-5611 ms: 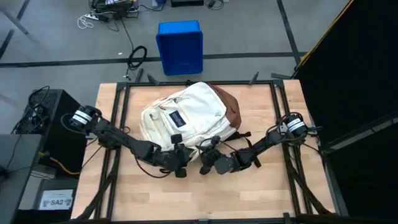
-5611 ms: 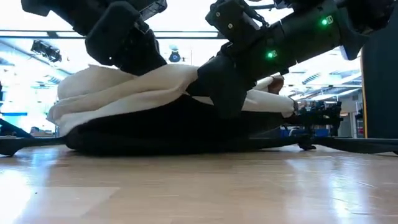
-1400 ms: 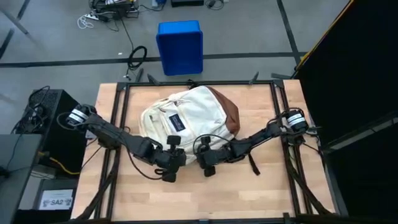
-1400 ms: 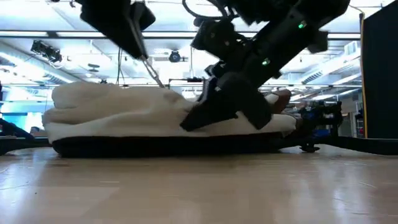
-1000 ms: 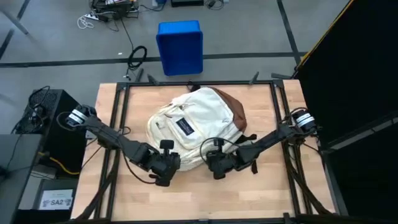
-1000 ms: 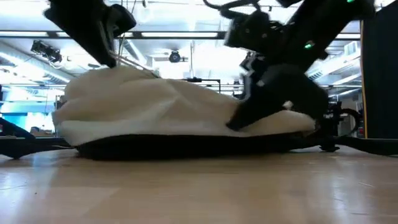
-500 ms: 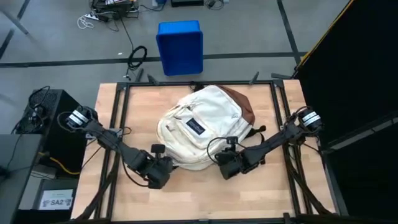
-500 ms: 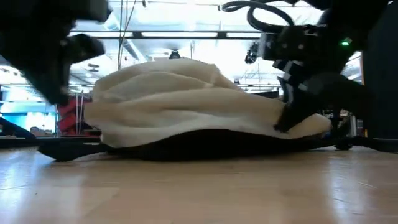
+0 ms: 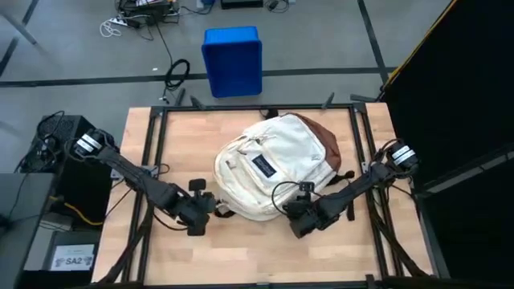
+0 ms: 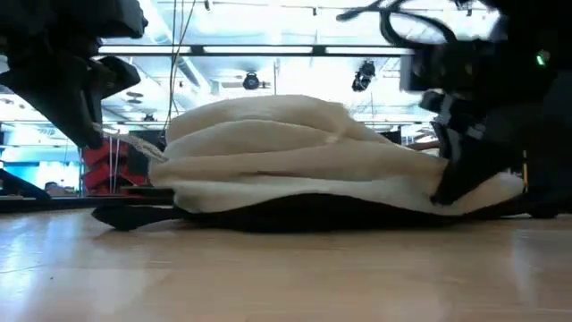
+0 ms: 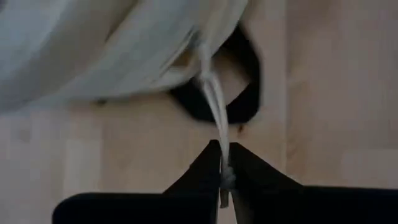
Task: Unpack backpack
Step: Close the white backpack
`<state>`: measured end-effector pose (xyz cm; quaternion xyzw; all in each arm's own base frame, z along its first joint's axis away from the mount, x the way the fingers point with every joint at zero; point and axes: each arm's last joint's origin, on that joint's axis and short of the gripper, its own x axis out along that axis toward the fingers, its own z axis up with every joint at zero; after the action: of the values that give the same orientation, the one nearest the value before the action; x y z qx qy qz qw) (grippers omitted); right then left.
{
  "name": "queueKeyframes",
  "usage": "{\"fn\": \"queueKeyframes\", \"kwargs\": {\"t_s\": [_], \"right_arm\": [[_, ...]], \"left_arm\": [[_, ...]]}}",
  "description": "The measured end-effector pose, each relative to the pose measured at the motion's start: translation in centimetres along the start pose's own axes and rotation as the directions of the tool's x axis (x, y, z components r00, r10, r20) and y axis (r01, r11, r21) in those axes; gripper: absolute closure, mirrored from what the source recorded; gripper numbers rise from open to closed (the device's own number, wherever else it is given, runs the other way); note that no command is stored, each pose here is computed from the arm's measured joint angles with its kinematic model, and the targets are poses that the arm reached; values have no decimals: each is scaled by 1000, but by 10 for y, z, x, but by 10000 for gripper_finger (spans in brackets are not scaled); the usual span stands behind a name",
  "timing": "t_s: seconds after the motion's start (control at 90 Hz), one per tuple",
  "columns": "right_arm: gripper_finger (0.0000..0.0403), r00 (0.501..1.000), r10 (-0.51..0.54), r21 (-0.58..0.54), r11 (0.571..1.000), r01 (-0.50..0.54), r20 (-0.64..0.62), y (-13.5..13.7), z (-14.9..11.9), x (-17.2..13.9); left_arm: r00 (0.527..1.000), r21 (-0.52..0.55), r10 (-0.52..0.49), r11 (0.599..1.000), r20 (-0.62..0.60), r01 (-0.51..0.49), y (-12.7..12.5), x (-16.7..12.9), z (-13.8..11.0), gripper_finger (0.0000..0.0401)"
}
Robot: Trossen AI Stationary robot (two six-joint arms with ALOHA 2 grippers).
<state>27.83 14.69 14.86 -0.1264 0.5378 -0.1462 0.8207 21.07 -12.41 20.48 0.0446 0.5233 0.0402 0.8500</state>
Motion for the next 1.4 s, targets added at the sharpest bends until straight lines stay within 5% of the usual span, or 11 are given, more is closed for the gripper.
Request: {"fn": "queueKeyframes", "kwargs": {"t_s": [0.256, 0.422, 0.589, 0.844, 1.167, 1.267, 1.4], "right_arm": [[308, 981, 130, 40, 990, -136, 142, 7, 38, -46], [275, 986, 148, 63, 986, -152, 71, 12, 28, -53], [287, 988, 0, 228, 973, 36, -156, 4, -7, -49], [394, 894, -208, 241, 916, 321, -398, -32, -35, -24], [381, 787, -391, 160, 842, 515, -476, -116, -24, 29], [393, 821, -379, 140, 869, 474, -426, -140, -13, 48], [399, 957, -223, 172, 952, 255, -186, -166, 21, 66]], "left_arm": [[1000, 24, -6, 1000, 8, 6, -1, 1, 1, 401], [1000, 26, -5, 1000, 6, 4, -1, 1, 1, 401], [1000, 31, -5, 1000, 7, 5, -1, 1, 1, 401], [999, 65, -34, 997, 17, 33, -2, 1, 3, 401], [986, 82, -152, 986, 64, 146, -13, 0, 8, 401], [980, 89, -178, 981, 91, 170, -15, -1, 11, 401], [971, 105, -201, 976, 130, 189, -17, -1, 15, 401]]}}
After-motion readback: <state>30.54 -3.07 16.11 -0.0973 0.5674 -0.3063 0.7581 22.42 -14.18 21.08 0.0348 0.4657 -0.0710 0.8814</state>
